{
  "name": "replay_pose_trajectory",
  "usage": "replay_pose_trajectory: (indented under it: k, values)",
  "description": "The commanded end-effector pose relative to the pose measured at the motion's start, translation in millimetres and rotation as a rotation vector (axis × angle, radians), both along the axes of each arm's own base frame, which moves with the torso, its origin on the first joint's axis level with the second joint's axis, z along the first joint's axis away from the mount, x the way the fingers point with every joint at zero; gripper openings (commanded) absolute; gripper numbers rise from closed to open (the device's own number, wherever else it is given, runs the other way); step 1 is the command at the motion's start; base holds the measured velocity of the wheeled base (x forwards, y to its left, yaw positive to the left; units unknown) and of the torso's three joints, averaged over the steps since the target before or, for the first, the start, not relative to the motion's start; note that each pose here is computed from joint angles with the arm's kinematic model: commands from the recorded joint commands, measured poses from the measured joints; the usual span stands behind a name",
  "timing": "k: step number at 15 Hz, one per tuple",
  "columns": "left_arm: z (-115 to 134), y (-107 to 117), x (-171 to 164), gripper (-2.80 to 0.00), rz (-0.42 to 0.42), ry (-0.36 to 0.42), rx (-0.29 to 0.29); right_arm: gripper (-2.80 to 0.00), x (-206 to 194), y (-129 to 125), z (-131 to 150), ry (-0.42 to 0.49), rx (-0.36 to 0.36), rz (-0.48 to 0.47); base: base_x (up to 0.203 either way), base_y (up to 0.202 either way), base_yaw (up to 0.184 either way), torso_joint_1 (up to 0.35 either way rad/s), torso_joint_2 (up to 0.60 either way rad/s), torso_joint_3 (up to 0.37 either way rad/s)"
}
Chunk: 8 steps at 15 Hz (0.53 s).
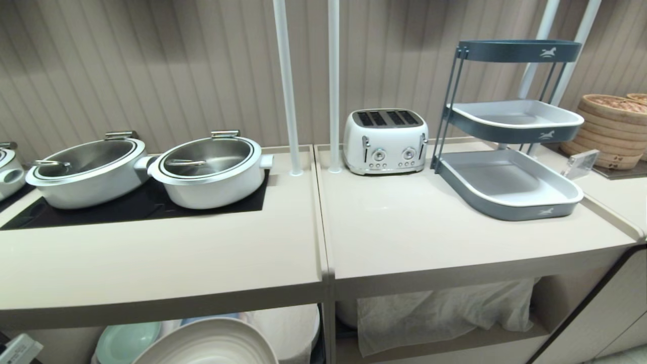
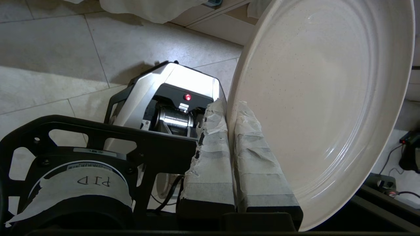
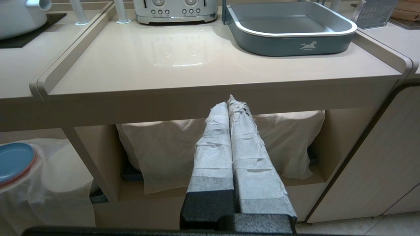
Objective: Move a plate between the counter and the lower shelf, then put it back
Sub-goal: Put the plate
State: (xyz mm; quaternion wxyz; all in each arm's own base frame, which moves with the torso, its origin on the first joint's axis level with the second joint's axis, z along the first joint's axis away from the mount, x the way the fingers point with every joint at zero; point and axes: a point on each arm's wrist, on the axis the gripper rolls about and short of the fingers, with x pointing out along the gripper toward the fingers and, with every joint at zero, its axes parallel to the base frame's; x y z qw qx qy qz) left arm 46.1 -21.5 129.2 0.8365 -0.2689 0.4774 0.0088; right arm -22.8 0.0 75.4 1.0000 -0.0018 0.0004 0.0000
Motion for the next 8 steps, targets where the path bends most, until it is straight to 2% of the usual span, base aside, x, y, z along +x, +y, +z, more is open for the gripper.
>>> replay_pose_trajectory:
  k: [1,8]
  values:
    - [-0.2,0.1,-0.2,-2.80,0.008,0.004,-0.002,-2.80,0.0,0.0,0.1,-0.001,0.001,0.000,0.000,0.000,0.000,0.000,0.00,0.000]
    - [-0.2,0.2,-0.2,-2.80,0.010,0.004,-0.003,-2.80,0.0,0.0,-0.1,0.001,0.000,0.000,0.000,0.000,0.000,0.000,0.00,0.000]
